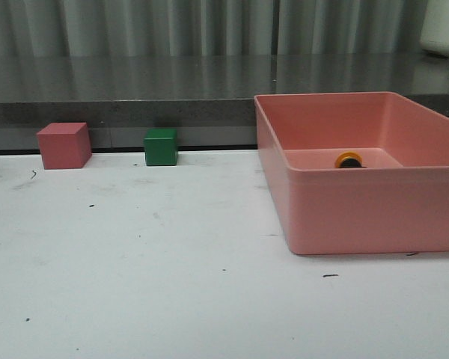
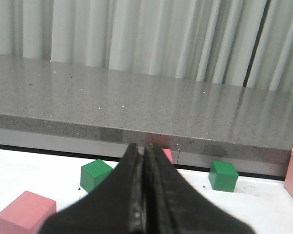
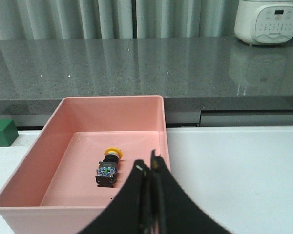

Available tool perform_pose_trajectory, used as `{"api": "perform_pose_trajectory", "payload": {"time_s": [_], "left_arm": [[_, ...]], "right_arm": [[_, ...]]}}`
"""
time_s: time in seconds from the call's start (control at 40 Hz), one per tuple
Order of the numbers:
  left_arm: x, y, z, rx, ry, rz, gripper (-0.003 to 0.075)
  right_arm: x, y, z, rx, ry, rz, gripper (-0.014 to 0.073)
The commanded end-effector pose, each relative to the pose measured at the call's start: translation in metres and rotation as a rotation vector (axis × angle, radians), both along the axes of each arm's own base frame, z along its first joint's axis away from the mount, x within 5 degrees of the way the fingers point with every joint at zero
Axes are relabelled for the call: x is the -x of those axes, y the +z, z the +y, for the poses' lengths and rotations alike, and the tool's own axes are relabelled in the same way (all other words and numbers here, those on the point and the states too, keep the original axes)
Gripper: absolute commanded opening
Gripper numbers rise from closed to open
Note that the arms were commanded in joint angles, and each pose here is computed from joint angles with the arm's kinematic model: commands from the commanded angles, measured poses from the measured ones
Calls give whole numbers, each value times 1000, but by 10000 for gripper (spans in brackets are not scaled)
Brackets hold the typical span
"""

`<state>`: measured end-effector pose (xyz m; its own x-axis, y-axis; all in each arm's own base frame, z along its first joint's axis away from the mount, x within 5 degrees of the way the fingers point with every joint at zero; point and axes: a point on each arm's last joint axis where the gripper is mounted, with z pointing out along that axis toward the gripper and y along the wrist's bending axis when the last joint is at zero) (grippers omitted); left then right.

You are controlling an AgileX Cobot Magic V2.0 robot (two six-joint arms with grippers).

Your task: Place and stand button with both arms

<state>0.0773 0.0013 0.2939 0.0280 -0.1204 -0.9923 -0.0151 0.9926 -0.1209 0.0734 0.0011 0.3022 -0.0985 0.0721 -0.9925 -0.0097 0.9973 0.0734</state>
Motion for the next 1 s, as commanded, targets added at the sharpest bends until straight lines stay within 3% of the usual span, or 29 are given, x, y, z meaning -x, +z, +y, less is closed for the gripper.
{"api": "perform_pose_trajectory", "payload": {"time_s": [0.0, 0.45, 0.55, 0.6, 0.7, 0.8, 0.9, 0.98], "left_arm": [[-5, 26, 1, 1, 12, -153, -20], [-6, 29, 2, 14, 15, -192, -20], [-6, 29, 2, 14, 15, -192, -17], [-6, 29, 2, 14, 15, -192, 6], [-6, 29, 2, 14, 15, -192, 166], [-6, 29, 2, 14, 15, -192, 429], [-6, 29, 2, 14, 15, -192, 608], [-6, 29, 2, 14, 14, -183, 630]], "right_arm": [[-11, 20, 0, 7, -3, -60, -59], [-14, 21, 0, 7, -3, -66, -53], [-14, 21, 0, 7, -3, -66, 14], [-14, 21, 0, 7, -2, -70, 95], [-14, 22, 0, 7, -2, -79, 318], [-15, 22, 0, 7, -2, -81, 531], [-18, 23, 0, 7, -2, -86, 622], [-23, 24, 1, 6, 3, -99, 629]]}}
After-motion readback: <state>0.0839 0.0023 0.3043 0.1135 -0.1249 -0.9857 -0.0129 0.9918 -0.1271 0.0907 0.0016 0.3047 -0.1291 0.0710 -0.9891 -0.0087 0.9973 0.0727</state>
